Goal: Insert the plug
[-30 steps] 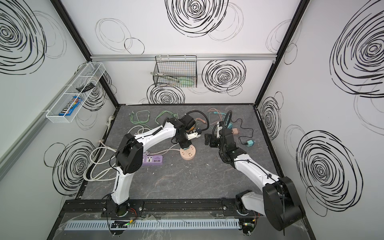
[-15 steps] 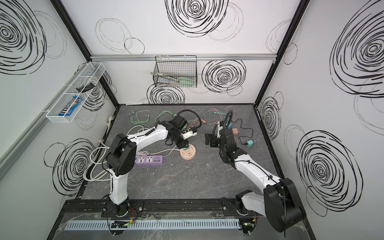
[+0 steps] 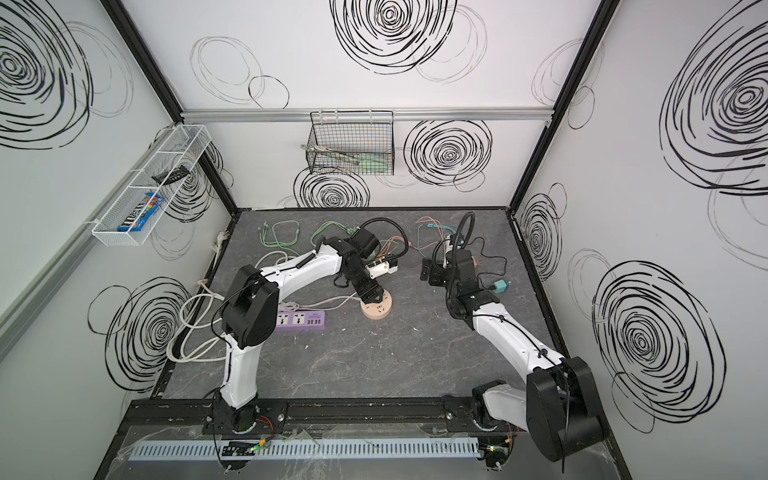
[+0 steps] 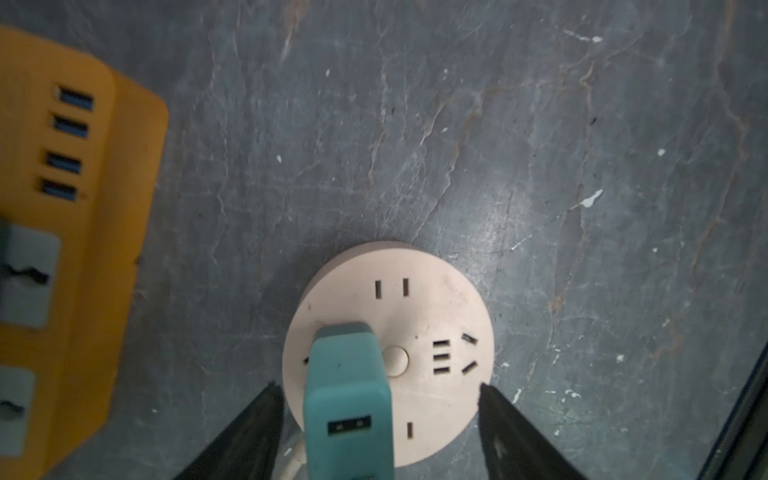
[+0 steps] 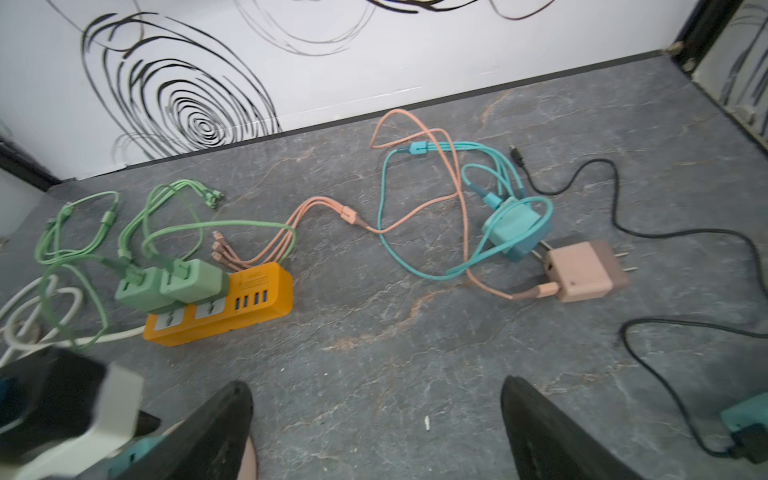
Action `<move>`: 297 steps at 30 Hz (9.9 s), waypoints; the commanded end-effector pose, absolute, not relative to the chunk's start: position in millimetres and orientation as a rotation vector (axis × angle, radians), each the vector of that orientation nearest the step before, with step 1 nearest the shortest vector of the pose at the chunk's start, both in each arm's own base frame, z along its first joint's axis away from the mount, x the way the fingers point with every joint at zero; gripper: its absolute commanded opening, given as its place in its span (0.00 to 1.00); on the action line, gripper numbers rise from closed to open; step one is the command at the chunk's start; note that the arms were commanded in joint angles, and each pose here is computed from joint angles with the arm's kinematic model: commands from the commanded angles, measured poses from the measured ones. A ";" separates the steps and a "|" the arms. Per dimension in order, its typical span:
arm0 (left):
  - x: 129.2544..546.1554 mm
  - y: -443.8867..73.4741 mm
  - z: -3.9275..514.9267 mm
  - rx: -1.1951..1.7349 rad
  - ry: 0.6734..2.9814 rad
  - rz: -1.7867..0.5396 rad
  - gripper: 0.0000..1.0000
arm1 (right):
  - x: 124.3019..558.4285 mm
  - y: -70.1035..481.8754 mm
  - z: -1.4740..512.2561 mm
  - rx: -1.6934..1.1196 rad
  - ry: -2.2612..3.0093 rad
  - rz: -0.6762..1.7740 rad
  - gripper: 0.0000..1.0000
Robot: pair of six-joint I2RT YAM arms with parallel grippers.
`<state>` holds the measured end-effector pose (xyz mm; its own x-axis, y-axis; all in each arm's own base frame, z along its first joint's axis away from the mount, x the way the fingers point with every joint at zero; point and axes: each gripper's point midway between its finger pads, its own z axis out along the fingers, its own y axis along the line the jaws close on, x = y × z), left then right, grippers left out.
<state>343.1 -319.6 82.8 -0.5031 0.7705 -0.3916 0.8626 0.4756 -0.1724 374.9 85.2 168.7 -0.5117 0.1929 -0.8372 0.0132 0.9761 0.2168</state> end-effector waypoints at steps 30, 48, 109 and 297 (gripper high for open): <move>379.5 -269.2 270.3 0.361 1.844 -0.709 0.96 | 369.2 -137.2 49.8 1.302 2.146 0.020 0.97; 382.1 -255.7 259.6 0.335 1.878 -0.642 0.96 | 387.0 -148.1 32.4 1.272 2.200 -0.044 0.54; 376.2 -247.4 234.6 0.366 1.946 -0.561 0.96 | 319.4 180.3 113.8 -0.133 2.384 0.613 0.87; 284.1 -337.3 257.8 1.073 1.994 -1.237 0.00 | 352.8 121.4 65.5 0.907 2.217 0.757 0.43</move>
